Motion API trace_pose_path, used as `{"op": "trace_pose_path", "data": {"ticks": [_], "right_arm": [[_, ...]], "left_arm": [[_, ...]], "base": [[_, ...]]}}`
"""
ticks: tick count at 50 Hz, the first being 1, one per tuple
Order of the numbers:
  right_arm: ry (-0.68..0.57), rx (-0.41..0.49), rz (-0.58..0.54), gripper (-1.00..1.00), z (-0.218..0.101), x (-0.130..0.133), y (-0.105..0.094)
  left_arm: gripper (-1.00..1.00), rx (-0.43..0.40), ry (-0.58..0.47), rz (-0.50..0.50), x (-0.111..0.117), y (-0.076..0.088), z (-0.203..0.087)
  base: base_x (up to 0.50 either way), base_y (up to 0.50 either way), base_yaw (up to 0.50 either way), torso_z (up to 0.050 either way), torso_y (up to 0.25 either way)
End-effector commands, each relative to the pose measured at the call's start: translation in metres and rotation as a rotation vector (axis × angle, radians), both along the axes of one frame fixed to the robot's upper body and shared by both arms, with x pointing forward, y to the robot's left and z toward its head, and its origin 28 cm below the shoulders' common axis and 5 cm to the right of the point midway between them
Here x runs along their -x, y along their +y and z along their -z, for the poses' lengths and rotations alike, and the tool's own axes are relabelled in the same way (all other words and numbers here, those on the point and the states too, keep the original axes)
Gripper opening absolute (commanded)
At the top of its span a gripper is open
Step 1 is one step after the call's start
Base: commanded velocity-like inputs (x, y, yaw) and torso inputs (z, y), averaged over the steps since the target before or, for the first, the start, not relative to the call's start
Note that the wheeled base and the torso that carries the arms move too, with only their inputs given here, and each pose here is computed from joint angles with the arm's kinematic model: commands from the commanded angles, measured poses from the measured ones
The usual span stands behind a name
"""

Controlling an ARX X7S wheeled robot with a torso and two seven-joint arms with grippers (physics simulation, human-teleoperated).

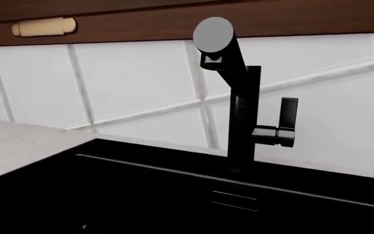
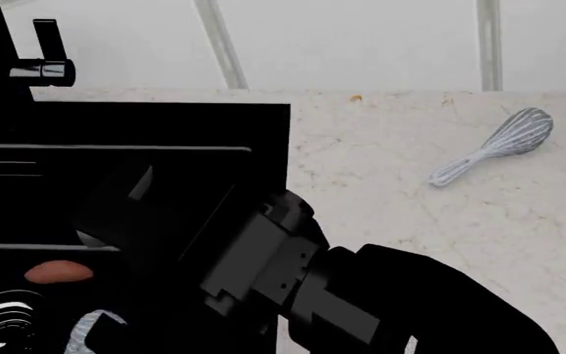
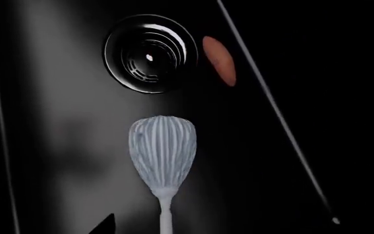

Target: Pick the whisk from the counter and place it in the sink

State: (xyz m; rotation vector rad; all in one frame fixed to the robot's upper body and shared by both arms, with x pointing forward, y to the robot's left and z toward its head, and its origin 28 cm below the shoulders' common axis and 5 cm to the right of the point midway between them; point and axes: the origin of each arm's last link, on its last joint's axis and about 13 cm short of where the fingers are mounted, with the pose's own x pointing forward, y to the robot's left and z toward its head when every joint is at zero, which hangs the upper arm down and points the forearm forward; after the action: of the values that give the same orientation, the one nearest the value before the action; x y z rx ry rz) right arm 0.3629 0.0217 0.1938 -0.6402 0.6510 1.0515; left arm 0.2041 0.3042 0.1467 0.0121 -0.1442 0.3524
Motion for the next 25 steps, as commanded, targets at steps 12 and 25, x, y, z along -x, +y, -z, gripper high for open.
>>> {"op": "trace_pose_path", "data": {"ticks": [12, 25], "right_arm": [[-0.029, -0.07, 0.006, 1.0, -0.034, -0.002, 0.006], [-0.082, -0.255, 0.096, 1.0, -0.077, -0.012, -0.013]], "left_arm": [[1.0, -0.002, -0.018, -0.004, 0.0, 0.0, -0.007], [1.0, -0.005, -0.012, 0.003, -0.003, -0.001, -0.005]], "base": [[0.0, 0.0, 0.0, 0.0, 0.0], [0.0, 0.0, 0.0, 0.0, 0.0]]}}
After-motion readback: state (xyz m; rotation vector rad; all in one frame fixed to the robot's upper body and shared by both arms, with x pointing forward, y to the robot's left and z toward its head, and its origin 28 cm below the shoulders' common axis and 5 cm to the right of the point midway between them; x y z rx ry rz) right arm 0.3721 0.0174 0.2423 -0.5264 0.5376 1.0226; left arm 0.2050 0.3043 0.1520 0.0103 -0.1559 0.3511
